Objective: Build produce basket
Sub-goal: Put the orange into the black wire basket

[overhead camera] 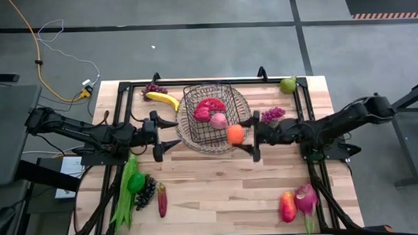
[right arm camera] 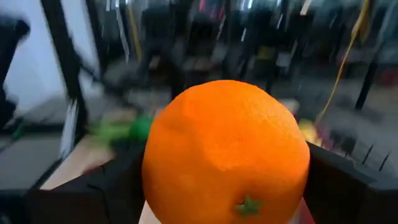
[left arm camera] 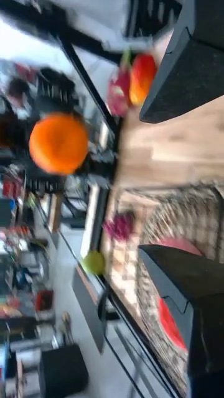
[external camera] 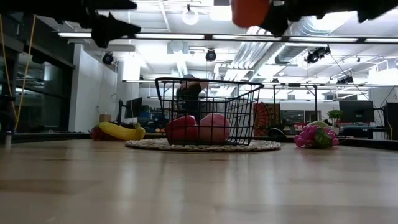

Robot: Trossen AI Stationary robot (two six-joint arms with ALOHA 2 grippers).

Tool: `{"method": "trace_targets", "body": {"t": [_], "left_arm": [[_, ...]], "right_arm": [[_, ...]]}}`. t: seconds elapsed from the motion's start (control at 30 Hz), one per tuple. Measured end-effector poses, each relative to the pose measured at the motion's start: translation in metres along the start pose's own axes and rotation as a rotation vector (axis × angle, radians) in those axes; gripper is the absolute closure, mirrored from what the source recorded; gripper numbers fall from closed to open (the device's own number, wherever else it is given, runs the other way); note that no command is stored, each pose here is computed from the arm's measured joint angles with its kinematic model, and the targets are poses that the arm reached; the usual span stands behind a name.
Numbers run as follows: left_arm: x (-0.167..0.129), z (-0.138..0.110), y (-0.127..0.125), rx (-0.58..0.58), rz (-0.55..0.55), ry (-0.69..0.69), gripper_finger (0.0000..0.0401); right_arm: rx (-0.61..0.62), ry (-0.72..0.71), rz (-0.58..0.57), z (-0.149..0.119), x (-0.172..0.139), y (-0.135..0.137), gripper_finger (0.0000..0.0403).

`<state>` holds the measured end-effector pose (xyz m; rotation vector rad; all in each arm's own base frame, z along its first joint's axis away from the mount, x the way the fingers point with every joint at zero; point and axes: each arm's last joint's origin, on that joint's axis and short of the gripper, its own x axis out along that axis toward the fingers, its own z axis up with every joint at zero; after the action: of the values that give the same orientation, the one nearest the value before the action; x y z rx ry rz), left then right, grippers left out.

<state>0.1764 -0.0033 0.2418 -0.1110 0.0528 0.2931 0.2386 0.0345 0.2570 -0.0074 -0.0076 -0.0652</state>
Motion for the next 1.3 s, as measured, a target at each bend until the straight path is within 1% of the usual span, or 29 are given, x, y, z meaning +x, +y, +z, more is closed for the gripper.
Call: {"method": "trace_targets", "body": {"t": [0.07, 0.17, 0.3, 0.5, 0.57, 0.67, 0.77, 0.83, 0.9, 1.0, 1.07, 1.3], "left_arm": [[0.000, 0.003, -0.002, -0.001, -0.024, -0.033, 0.0078], [-0.002, 0.005, -0.005, 0.028, -0.034, -0.054, 0.0078], [-0.003, 0.004, -0.007, 0.049, -0.009, -0.052, 0.0078], [-0.003, 0.005, -0.007, 0.041, -0.009, -0.058, 0.0078], [-0.003, 0.005, -0.007, 0.039, -0.012, -0.058, 0.0078], [-0.003, 0.005, -0.007, 0.039, -0.012, -0.058, 0.0078], [-0.003, 0.005, -0.007, 0.039, -0.012, -0.058, 0.0078], [-0.003, 0.005, -0.007, 0.039, -0.012, -0.058, 0.0078], [-0.003, 0.005, -0.007, 0.040, -0.013, -0.056, 0.0078], [-0.003, 0.005, -0.007, 0.040, -0.013, -0.055, 0.0078], [-0.003, 0.005, -0.007, 0.040, -0.013, -0.055, 0.0078], [-0.003, 0.005, -0.008, 0.029, -0.019, -0.055, 0.0078]], "right_arm": [[-0.019, -0.051, -0.021, 0.003, 0.001, -0.005, 0.0077], [-0.032, -0.049, -0.023, 0.002, 0.003, -0.012, 0.0077], [-0.027, -0.042, -0.025, 0.001, 0.004, -0.017, 0.0077], [-0.027, -0.042, -0.034, 0.002, 0.004, -0.018, 0.0077], [-0.030, -0.021, -0.096, 0.003, 0.005, -0.020, 0.0077], [-0.043, 0.040, -0.260, 0.010, 0.012, -0.029, 0.0077], [-0.053, 0.144, -0.328, 0.018, 0.029, -0.042, 0.0077], [-0.066, 0.236, -0.319, 0.024, 0.044, -0.051, 0.0077], [-0.096, 0.351, -0.279, 0.026, 0.060, -0.061, 0.0077], [-0.120, 0.489, -0.195, 0.027, 0.086, -0.076, 0.0076], [-0.114, 0.560, -0.135, 0.026, 0.102, -0.086, 0.0074], [-0.085, 0.810, 0.011, 0.001, 0.147, -0.111, 0.0072]]}}
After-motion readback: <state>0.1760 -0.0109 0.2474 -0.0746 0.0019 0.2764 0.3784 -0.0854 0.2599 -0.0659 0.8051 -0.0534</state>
